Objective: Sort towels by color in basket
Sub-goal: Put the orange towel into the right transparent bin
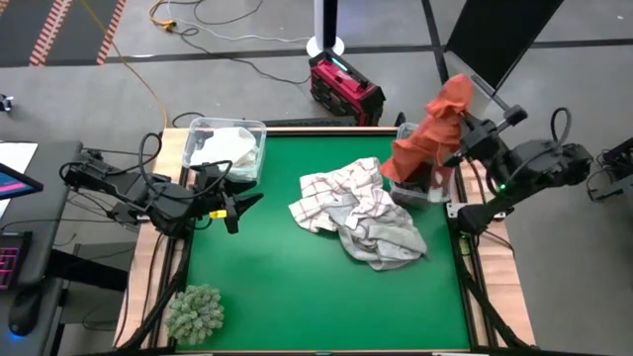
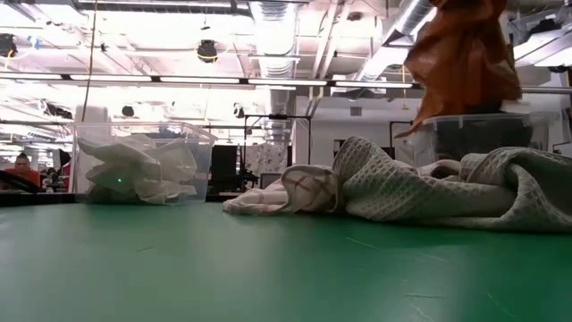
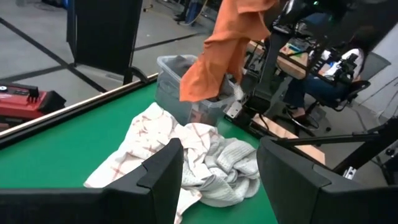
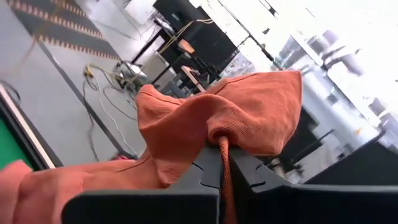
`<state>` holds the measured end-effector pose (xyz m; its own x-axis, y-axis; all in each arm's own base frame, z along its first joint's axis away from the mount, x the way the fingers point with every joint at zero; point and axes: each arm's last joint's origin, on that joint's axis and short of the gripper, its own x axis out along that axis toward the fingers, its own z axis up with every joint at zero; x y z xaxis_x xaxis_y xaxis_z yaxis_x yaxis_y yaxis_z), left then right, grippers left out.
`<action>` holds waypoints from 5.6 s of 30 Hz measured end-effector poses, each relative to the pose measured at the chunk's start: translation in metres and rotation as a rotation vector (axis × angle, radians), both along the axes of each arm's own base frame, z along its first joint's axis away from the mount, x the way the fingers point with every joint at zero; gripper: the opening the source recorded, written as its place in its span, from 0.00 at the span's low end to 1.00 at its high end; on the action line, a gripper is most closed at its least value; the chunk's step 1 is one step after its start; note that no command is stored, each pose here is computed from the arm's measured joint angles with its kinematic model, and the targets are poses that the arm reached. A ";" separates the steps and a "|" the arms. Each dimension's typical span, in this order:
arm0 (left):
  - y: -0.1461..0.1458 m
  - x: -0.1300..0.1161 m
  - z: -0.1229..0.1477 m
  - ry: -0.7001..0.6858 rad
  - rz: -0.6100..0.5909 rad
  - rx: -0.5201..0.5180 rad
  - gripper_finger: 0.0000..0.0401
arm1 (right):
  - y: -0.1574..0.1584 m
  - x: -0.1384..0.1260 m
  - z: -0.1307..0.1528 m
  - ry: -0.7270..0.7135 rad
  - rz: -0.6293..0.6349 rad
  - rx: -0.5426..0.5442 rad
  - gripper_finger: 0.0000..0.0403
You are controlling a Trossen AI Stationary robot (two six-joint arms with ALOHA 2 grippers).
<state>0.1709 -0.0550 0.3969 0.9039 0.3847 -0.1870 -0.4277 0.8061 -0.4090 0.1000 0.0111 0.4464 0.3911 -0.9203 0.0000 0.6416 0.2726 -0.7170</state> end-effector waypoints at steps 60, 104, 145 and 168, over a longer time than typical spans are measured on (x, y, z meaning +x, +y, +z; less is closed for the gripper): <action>-0.002 0.001 -0.001 -0.004 -0.039 -0.036 0.48 | -0.043 -0.003 -0.077 -0.676 0.329 0.503 0.06; -0.002 0.001 -0.001 -0.002 -0.039 -0.029 0.48 | -0.063 -0.007 -0.040 -0.573 0.230 0.421 0.07; -0.002 0.001 -0.001 -0.004 -0.037 -0.035 0.48 | -0.127 0.030 -0.170 0.179 -0.275 0.897 0.07; 0.002 -0.007 -0.010 0.143 -0.079 0.071 0.48 | -0.164 0.038 -0.262 0.361 -0.193 1.236 0.08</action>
